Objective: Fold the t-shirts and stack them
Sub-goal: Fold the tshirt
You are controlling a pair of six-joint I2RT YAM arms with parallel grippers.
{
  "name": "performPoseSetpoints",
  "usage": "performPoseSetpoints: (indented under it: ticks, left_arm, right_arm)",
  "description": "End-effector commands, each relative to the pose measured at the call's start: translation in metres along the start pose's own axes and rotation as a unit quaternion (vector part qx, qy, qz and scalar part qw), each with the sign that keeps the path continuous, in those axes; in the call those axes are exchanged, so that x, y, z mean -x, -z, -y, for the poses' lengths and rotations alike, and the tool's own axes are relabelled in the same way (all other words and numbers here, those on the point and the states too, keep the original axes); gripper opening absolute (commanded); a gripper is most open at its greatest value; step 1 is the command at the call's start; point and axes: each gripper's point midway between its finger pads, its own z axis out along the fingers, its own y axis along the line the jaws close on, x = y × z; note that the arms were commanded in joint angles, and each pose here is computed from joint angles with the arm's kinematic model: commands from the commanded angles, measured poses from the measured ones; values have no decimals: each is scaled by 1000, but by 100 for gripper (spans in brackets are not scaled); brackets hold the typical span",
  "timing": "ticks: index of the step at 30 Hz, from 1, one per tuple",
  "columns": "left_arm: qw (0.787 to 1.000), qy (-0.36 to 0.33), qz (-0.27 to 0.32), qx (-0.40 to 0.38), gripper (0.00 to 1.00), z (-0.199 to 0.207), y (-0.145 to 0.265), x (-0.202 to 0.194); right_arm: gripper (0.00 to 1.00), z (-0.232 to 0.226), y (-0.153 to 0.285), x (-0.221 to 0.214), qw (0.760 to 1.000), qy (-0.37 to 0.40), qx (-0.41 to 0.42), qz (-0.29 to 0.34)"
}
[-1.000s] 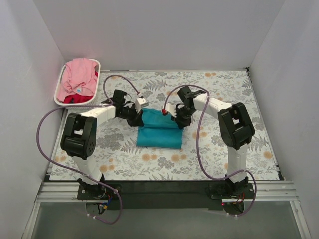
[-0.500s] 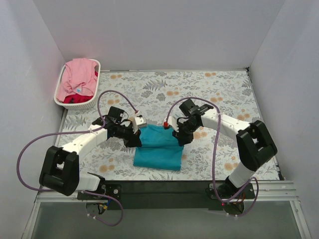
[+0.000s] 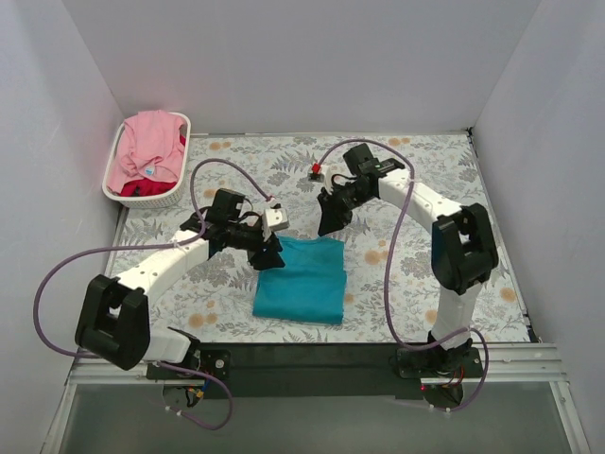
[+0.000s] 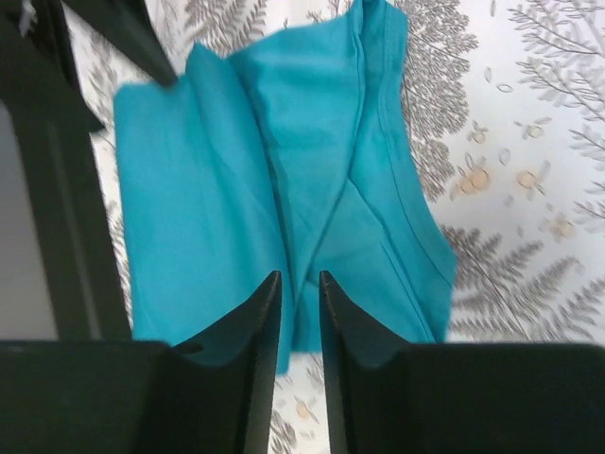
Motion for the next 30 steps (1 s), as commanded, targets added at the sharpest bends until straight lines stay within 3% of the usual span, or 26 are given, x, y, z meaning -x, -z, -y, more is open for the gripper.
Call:
performPoseSetpoints:
  ticks: [1, 12, 25, 28, 30]
  left_arm:
    - [998, -53, 23, 11, 48, -14, -19, 25]
    - [996, -91, -12, -4, 45, -18, -66, 1]
    - [994, -93, -41, -41, 35, -4, -85, -24]
    - [994, -89, -45, -43, 23, -2, -85, -27]
    - [994, -92, -41, -46, 9, 0, -82, -22]
  right_arm:
    - [27, -12, -23, 9, 992, -95, 83, 15]
    - [25, 14, -71, -7, 982, -156, 105, 4]
    - [25, 18, -98, -40, 976, -182, 113, -23]
    - [25, 17, -101, -48, 976, -184, 112, -31]
    - [25, 18, -104, -54, 975, -188, 109, -38]
